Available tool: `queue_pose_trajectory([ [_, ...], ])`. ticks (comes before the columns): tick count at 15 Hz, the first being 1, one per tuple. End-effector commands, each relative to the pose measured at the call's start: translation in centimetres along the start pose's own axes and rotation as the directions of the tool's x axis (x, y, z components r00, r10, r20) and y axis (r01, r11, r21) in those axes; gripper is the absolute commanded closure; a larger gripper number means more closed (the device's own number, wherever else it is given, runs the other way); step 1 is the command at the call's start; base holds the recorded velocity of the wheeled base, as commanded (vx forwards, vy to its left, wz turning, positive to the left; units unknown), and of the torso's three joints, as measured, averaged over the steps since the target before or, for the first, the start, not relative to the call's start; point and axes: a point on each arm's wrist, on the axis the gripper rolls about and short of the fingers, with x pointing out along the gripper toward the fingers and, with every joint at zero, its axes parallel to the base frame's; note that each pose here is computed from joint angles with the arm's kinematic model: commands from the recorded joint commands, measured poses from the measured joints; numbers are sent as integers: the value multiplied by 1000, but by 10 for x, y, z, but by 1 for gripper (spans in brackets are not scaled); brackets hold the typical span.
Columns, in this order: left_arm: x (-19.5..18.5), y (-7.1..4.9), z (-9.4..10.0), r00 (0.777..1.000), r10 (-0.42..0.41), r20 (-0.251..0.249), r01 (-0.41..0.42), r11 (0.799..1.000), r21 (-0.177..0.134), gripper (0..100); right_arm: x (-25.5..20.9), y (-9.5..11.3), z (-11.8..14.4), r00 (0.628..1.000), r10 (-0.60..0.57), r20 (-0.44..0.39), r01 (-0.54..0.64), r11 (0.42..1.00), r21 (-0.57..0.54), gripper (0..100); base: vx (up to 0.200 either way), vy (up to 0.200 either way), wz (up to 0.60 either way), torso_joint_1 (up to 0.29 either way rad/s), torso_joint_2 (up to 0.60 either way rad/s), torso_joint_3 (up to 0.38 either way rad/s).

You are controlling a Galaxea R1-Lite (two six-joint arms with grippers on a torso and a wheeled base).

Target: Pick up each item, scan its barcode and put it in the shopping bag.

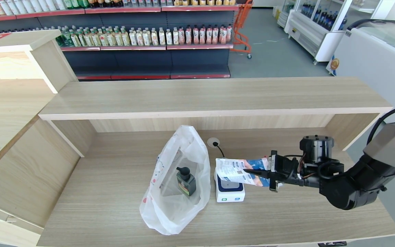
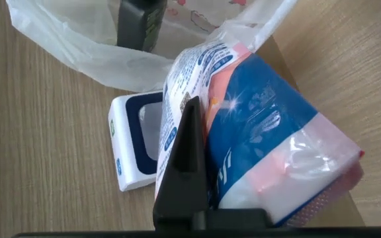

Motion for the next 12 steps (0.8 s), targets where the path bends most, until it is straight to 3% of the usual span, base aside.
queue_pose_trajectory([
  [1, 0, 0, 0, 1000, 0, 1, 0, 1000, -1, 0, -10, -13, 22, 999, -48, 18, 46, 996, 78, 100, 0, 0, 0, 0, 0, 0],
  [3, 0, 0, 0, 1000, 0, 1, 0, 1000, -1, 0, -32, -32, 56, 984, -176, -15, 173, 945, 277, 100, 0, 0, 0, 0, 0, 0],
  [4, 0, 0, 0, 1000, 0, 1, 0, 1000, -1, 0, -44, -39, 74, 966, -254, -41, 249, 885, 394, 100, 0, 0, 0, 0, 0, 0],
  [6, 0, 0, 0, 1000, 0, 1, 0, 1000, -1, 0, -57, -43, 99, 921, -366, -130, 367, 710, 601, 100, 0, 0, 0, 0, 0, 0],
  [9, 0, 0, 0, 1000, 0, 1, 0, 1000, -1, 0, -52, -37, 94, 903, -367, -222, 403, 548, 734, 100, 0, 0, 0, 0, 0, 0],
  [12, 0, 0, 0, 1000, 0, 1, 0, 1000, -1, 0, -15, -29, 89, 931, -302, -204, 330, 461, 824, 100, 0, 0, 0, 0, 0, 0],
])
